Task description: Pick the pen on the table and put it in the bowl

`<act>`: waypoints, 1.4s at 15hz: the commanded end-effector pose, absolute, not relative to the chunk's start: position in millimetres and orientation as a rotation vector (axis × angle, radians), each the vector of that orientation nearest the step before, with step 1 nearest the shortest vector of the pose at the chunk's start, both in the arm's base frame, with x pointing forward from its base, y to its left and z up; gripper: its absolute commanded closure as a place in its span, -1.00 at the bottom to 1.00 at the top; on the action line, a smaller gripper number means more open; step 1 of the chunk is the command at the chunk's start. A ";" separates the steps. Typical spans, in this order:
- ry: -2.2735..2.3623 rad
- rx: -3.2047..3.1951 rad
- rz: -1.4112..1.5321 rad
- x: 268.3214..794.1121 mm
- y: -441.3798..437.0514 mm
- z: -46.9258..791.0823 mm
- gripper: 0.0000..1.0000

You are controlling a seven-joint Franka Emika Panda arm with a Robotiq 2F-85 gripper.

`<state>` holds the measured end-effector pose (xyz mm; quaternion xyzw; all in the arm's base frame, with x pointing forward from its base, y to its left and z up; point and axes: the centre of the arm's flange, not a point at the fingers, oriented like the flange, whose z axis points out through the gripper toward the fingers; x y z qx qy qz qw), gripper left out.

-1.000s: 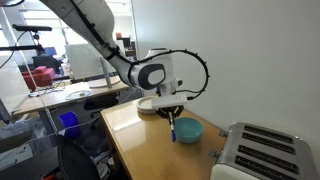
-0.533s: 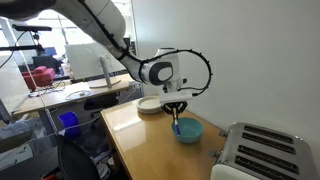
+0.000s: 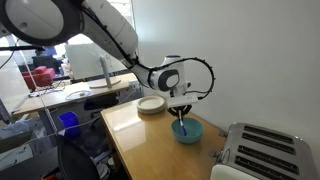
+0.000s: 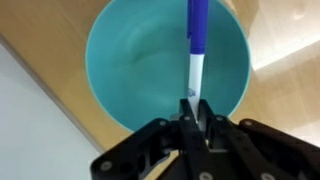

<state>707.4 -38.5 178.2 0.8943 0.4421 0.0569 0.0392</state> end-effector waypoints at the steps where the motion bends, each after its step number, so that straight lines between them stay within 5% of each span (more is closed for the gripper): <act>1: 1.433 2.697 0.142 728.4 -32.0 178.9 0.94; 2: 1.445 2.683 0.146 730.3 -30.2 178.8 0.94; 3: 1.446 2.680 0.145 731.8 -28.4 179.2 0.25; 5: 1.445 2.665 0.148 733.6 -27.1 179.1 0.09; 12: 1.155 2.814 0.111 712.7 -50.6 222.7 -0.95; 21: 0.453 3.081 -0.027 682.4 -63.1 317.1 -1.00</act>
